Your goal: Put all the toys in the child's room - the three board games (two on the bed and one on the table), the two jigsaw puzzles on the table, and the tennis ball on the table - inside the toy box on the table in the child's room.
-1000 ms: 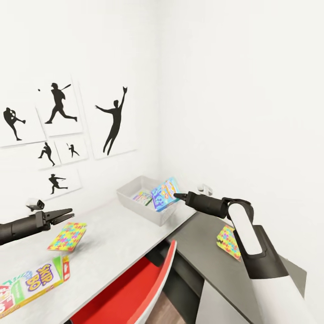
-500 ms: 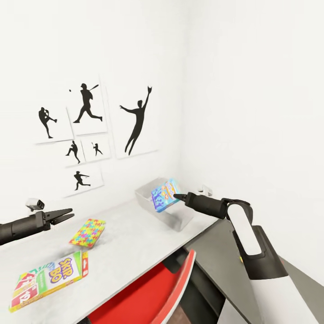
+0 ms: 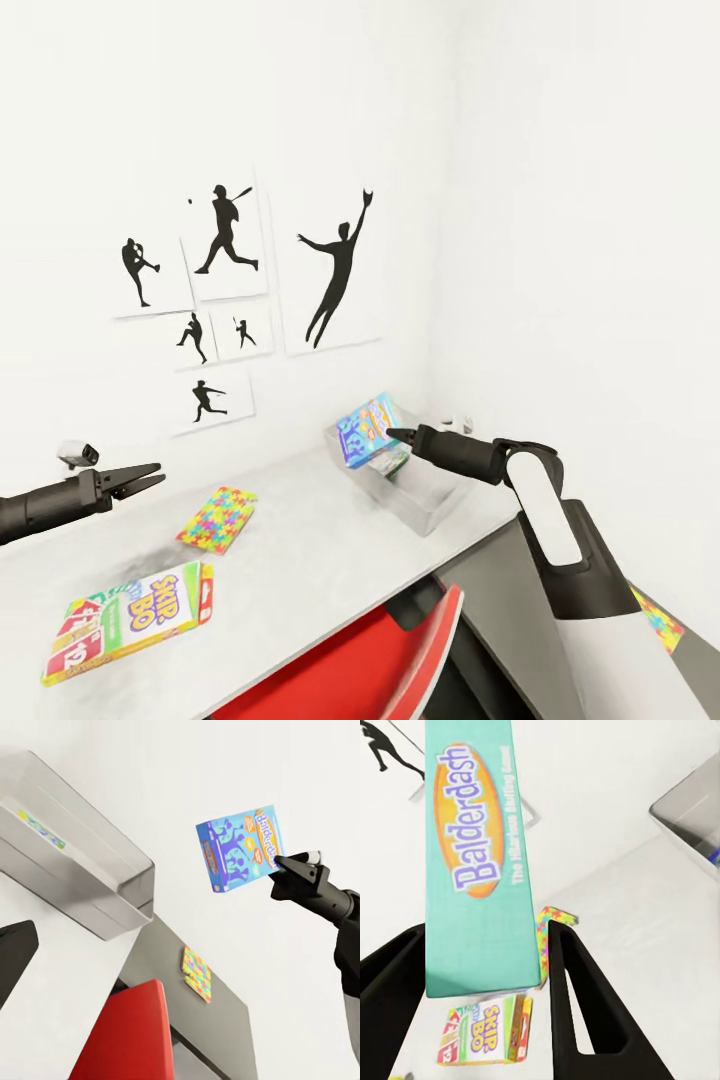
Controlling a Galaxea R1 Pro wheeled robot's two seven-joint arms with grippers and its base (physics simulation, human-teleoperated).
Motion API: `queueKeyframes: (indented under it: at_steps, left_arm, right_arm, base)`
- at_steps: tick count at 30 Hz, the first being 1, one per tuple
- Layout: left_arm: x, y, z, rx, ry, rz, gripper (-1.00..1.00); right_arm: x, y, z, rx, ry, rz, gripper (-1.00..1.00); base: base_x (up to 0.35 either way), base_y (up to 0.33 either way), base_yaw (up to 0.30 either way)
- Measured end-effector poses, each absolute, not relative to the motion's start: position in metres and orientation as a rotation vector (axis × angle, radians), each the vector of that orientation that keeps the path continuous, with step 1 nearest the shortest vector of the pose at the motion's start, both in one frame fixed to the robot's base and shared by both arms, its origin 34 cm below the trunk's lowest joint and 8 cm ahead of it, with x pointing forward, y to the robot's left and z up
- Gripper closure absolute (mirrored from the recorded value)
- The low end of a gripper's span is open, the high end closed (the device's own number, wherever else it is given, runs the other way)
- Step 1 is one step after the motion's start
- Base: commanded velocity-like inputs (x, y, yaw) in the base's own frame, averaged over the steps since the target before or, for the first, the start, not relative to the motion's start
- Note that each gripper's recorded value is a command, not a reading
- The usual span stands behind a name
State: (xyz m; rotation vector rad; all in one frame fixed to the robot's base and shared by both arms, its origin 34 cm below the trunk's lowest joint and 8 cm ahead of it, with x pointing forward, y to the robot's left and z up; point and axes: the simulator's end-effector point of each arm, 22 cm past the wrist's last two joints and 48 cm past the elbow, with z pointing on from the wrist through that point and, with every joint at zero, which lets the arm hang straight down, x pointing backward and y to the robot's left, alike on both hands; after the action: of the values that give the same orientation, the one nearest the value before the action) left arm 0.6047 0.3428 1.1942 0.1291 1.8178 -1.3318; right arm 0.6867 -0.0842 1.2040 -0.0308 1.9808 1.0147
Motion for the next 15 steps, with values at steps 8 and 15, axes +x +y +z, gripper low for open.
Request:
queueKeyframes:
  at_steps: [8, 15]
  left_arm:
    - [0.6047, 0.3428, 1.194, 0.129, 1.818, -1.332, -1.0]
    - [0.6045, 0.3429, 1.194, 0.129, 1.819, -1.33, -1.0]
  right_arm:
    - [0.6869, -0.084, 1.2039, -0.034, 1.981, 1.01, 1.0]
    - [0.6866, -0.084, 1.2044, -0.034, 1.98, 1.011, 1.0]
  base:
    - [0.132, -0.044, 0.004]
    - [0.134, -0.004, 0.0]
